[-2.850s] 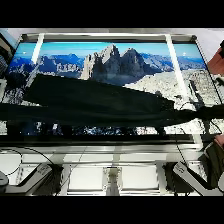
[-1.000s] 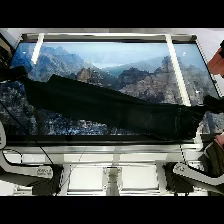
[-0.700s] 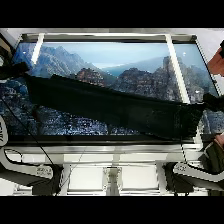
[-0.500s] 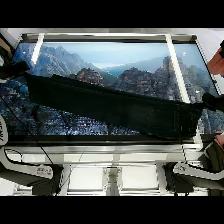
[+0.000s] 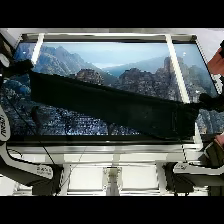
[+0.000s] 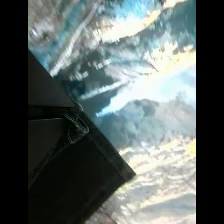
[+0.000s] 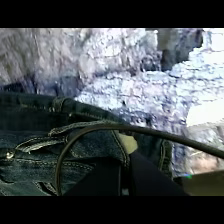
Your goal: Fold the clothes and pants, and hang the long-sleeved shirts on hangers.
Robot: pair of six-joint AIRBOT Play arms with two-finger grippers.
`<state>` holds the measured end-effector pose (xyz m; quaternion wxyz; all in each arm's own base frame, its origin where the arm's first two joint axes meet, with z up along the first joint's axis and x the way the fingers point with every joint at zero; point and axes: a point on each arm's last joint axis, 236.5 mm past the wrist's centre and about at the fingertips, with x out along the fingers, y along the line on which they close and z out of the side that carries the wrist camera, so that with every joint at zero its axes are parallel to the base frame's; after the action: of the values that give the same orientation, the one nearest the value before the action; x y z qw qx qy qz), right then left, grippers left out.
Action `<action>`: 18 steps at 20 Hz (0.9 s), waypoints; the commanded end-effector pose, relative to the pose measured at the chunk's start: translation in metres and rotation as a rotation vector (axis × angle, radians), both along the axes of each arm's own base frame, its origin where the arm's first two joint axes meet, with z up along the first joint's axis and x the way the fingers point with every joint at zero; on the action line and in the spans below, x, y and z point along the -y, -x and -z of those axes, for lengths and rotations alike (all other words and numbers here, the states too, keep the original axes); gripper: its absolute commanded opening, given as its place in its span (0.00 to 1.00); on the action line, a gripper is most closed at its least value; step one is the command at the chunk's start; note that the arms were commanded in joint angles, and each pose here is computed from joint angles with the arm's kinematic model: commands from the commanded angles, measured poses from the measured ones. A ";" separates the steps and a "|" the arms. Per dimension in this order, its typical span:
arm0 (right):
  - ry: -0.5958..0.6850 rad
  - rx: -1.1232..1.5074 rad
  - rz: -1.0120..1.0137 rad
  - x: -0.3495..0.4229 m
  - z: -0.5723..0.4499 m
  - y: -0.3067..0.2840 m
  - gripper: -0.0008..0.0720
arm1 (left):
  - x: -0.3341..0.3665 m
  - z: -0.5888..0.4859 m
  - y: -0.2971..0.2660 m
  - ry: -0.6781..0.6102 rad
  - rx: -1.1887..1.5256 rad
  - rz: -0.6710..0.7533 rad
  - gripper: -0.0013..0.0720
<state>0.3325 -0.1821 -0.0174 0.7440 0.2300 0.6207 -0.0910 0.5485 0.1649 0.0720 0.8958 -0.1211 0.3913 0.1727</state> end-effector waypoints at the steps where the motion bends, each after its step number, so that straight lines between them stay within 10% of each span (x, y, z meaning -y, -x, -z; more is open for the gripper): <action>1: -0.031 0.021 0.038 0.000 0.012 -0.013 0.03 | 0.019 0.012 -0.027 0.064 0.071 0.020 0.07; 18: -0.006 0.086 0.232 0.024 0.025 -0.039 0.03 | -0.010 0.070 -0.026 0.188 0.040 -0.263 0.06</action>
<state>0.3715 -0.1981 -0.0403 0.7551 0.3039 0.5627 -0.1446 0.5785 0.1627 0.0067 0.8650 -0.2546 0.3711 0.2219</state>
